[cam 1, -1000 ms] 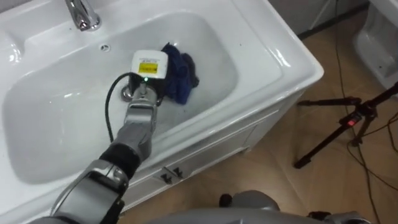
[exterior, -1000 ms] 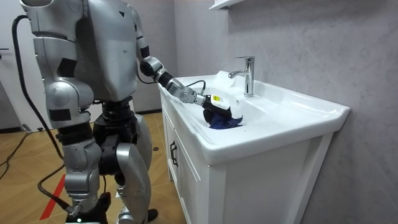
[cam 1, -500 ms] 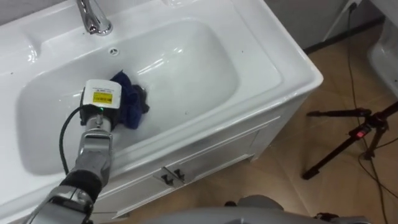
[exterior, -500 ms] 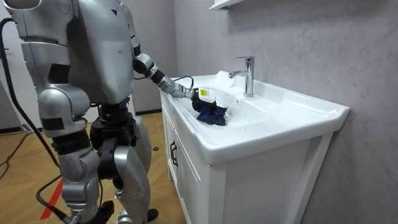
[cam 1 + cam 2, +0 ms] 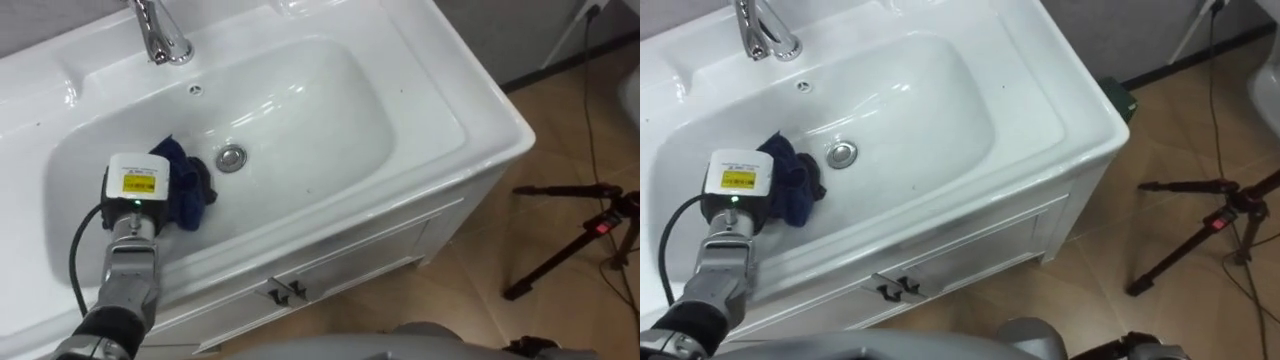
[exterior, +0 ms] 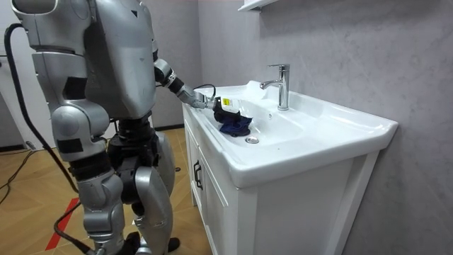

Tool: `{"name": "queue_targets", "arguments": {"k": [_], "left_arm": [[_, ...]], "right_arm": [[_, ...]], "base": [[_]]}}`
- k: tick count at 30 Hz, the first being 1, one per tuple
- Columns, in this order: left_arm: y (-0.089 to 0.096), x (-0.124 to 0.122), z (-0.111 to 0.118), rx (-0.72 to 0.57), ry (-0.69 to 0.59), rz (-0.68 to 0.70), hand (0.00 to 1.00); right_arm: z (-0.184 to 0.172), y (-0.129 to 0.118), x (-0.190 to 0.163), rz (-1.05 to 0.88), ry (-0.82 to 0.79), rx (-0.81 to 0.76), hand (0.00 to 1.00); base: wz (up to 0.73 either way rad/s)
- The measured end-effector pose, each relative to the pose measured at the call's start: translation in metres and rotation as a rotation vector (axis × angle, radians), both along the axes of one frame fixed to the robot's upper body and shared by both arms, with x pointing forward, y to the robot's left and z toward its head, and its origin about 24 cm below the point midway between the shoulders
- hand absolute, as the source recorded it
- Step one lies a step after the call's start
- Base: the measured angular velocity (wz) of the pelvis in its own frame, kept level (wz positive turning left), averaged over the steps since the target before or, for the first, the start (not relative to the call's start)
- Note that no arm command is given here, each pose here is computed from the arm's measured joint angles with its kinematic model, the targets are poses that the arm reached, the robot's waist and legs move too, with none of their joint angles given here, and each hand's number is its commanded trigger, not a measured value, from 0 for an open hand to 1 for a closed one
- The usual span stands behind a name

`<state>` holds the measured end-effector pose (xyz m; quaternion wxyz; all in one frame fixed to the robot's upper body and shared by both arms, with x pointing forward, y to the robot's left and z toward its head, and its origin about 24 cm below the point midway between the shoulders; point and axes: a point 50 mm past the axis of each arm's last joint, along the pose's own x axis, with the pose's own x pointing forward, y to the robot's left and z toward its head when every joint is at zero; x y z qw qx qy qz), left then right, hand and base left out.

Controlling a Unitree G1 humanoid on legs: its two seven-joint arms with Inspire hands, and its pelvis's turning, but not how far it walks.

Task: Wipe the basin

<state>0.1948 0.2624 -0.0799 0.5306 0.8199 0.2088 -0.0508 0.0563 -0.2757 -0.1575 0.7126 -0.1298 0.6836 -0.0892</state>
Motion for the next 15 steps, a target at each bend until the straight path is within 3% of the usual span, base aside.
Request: {"name": "queue_targets", "arguments": {"k": [6,15], "left_arm": [[0.0005,-0.0015,0.0000,-0.025,-0.014,0.020,1.00],[0.0042,-0.0006,0.0021,-0.184,-0.101,0.168,1.00]], "right_arm": [[0.0005,-0.0002,0.0047,0.010,-0.035,-0.007,0.00],[0.0005,0.0001,0.0053,-0.017,-0.057,-0.021,0.00]], "base": [[0.00],[0.01]]}}
